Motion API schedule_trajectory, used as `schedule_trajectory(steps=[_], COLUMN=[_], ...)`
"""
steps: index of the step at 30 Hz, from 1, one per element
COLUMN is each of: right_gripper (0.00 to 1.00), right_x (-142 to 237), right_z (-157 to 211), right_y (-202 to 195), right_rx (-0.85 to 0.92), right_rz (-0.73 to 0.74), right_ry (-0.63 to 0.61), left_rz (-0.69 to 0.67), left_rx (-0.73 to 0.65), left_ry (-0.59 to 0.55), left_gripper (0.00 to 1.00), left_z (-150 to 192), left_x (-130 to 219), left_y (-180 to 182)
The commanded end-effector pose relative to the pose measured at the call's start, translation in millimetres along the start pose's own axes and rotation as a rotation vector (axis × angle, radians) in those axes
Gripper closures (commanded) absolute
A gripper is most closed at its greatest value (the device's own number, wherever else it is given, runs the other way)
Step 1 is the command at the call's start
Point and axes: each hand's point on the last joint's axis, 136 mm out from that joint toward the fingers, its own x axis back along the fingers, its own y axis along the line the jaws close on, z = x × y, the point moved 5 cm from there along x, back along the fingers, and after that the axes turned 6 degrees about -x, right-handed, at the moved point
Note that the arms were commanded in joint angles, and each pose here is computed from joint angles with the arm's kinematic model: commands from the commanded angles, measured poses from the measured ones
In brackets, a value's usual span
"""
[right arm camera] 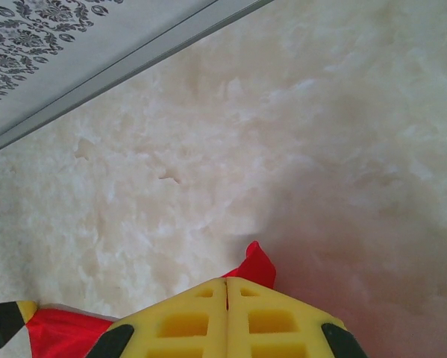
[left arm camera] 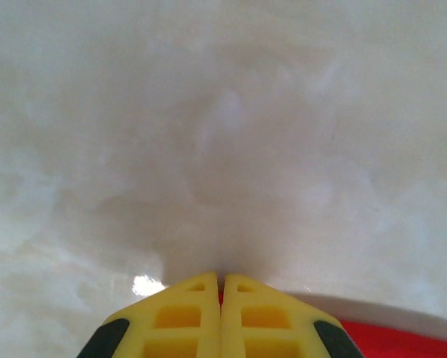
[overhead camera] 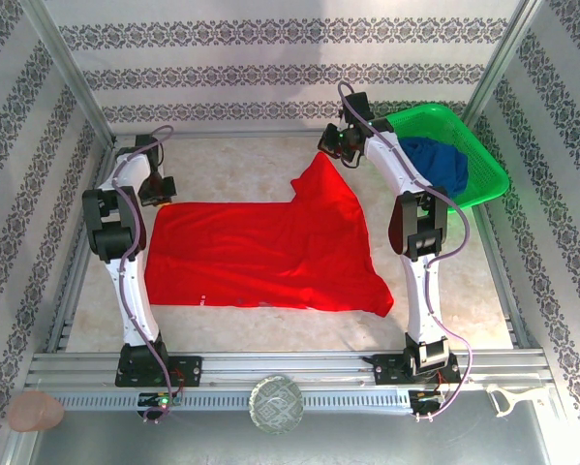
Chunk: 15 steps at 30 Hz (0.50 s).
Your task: Fold the inside-out t-shirt
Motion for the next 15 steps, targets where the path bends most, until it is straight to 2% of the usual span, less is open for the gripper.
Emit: schedule_trajectory(steps=[1,11,15], right_gripper=[1.00,1.00,1.00], right_x=[19.9,69.0,90.7], right_z=[-6.6,14.2,34.9], right_y=[14.0,18.3,11.0], right_rx=[0.009,0.030,0.019], right_rz=[-0.044,-0.065,-0.070], right_ry=[-0.025,-0.058,-0.072], left_rz=[0.002,0.078,0.102], left_rx=[0.017,0.106,0.130], left_ry=[0.083,-0.123,-0.159], left_gripper=[1.00,1.00,1.00], left_z=[19.3,16.1,26.8], left_x=[-10.0,57.4,66.1], left_y=[0.9,-5.2,-6.2])
